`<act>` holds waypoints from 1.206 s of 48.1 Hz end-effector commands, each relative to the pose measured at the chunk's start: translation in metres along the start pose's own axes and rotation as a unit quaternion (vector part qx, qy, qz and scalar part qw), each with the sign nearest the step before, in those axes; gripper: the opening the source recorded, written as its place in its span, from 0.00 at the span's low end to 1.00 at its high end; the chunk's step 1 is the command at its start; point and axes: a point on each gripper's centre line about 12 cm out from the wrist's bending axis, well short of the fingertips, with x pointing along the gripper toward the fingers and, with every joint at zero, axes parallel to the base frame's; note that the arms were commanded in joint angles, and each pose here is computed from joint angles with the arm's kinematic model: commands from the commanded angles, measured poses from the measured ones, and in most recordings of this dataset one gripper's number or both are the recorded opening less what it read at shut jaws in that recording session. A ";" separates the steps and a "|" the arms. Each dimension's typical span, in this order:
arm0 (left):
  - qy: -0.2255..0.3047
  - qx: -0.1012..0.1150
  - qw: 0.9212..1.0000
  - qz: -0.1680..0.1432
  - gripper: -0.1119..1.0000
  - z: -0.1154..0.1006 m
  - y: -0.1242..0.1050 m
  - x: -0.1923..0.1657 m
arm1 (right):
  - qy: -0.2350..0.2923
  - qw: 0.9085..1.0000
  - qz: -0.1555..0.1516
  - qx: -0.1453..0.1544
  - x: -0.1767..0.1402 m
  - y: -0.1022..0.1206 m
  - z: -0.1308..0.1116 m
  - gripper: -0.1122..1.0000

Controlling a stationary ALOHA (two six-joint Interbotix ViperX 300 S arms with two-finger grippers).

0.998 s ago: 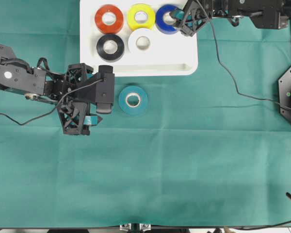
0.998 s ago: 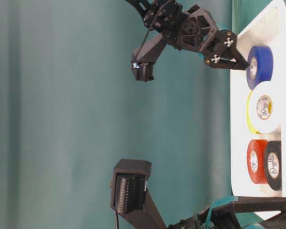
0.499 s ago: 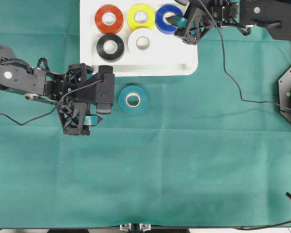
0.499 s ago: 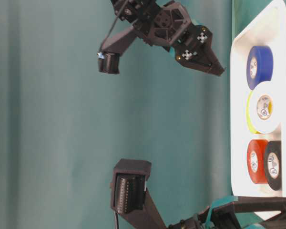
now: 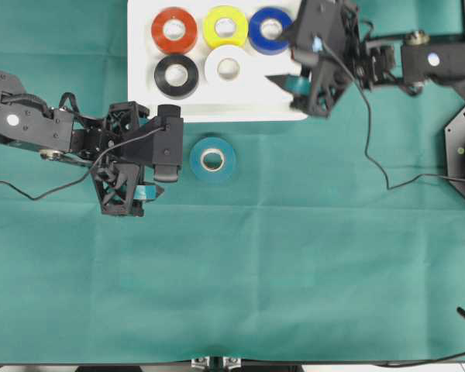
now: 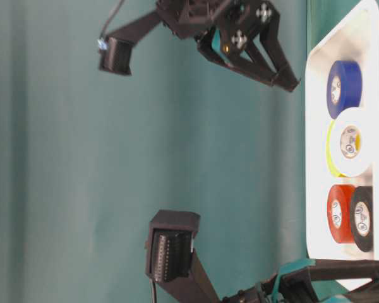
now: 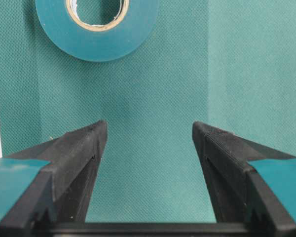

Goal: Put the tape alternately from left to right into the white case.
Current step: 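Release blue roll in tray's top-right and withdraw right gripper, then move left gripper over teal roll and lower into its hole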

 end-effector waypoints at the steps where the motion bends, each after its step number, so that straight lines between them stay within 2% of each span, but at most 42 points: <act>1: -0.022 0.001 1.000 -0.003 0.97 0.013 -0.002 -0.008 | -0.021 1.000 0.019 -0.010 -0.012 0.013 0.007 0.81; 20: -0.021 0.000 1.000 -0.002 0.97 0.013 -0.002 -0.007 | -0.012 0.996 0.074 -0.055 -0.033 0.053 -0.020 0.81; 31: -0.021 0.001 1.000 -0.002 0.97 0.012 -0.001 -0.007 | -0.012 0.993 0.094 -0.066 -0.042 0.065 -0.030 0.81; 58: -0.031 0.007 1.000 -0.002 0.97 0.023 -0.002 0.000 | -0.003 0.993 0.098 -0.068 -0.043 0.067 -0.038 0.81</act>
